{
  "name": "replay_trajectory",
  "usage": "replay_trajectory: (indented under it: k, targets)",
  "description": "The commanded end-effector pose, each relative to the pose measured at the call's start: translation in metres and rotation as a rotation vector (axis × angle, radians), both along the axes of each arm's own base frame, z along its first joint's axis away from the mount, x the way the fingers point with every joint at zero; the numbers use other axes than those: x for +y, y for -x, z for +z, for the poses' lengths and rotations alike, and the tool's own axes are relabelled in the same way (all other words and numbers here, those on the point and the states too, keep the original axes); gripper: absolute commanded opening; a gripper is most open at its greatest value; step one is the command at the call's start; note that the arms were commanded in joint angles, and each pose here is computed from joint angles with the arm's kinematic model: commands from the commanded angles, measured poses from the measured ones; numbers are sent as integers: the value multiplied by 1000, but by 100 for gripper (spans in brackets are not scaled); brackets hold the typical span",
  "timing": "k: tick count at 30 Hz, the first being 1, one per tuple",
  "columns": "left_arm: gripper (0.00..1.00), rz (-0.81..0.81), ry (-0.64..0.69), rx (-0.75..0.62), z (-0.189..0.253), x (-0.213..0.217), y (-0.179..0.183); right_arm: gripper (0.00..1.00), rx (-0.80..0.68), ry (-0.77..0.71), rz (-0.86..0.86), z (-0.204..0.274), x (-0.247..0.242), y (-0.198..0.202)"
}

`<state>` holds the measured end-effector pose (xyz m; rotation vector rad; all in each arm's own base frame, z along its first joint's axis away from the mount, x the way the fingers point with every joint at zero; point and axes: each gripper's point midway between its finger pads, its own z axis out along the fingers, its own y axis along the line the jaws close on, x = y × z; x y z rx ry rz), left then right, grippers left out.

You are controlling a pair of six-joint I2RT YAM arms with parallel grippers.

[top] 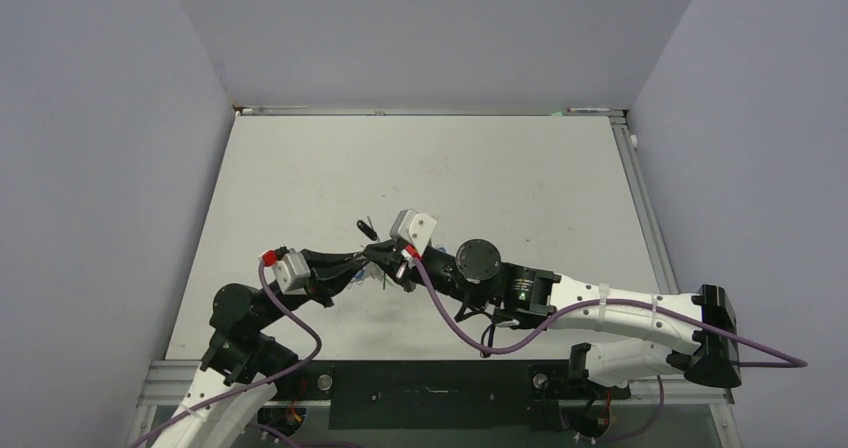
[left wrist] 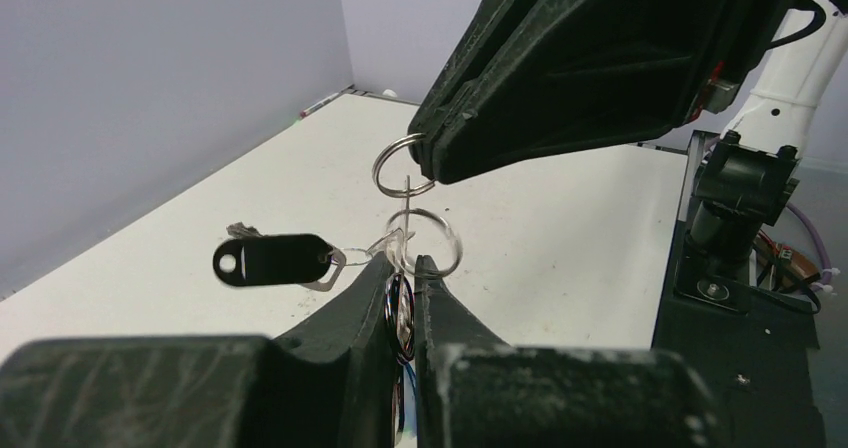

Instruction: Put the keys on the keyring

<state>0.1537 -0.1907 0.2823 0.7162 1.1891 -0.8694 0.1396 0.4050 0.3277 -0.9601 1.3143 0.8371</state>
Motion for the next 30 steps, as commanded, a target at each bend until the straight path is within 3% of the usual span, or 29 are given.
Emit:
replay_trajectory:
  k: [1, 17, 24, 30]
  targets:
    - [0, -10, 19, -66, 23, 0, 4, 5, 8, -132, -12, 53, -6, 3]
    - [0, 25, 18, -88, 23, 6, 3, 5, 184, -92, -177, 54, -7, -19]
    - [0, 117, 5, -43, 19, 14, -12, 5, 294, -60, -214, 42, 5, -15]
    - [0, 132, 13, -27, 19, 16, -14, 5, 306, -24, -285, 29, 10, -17]
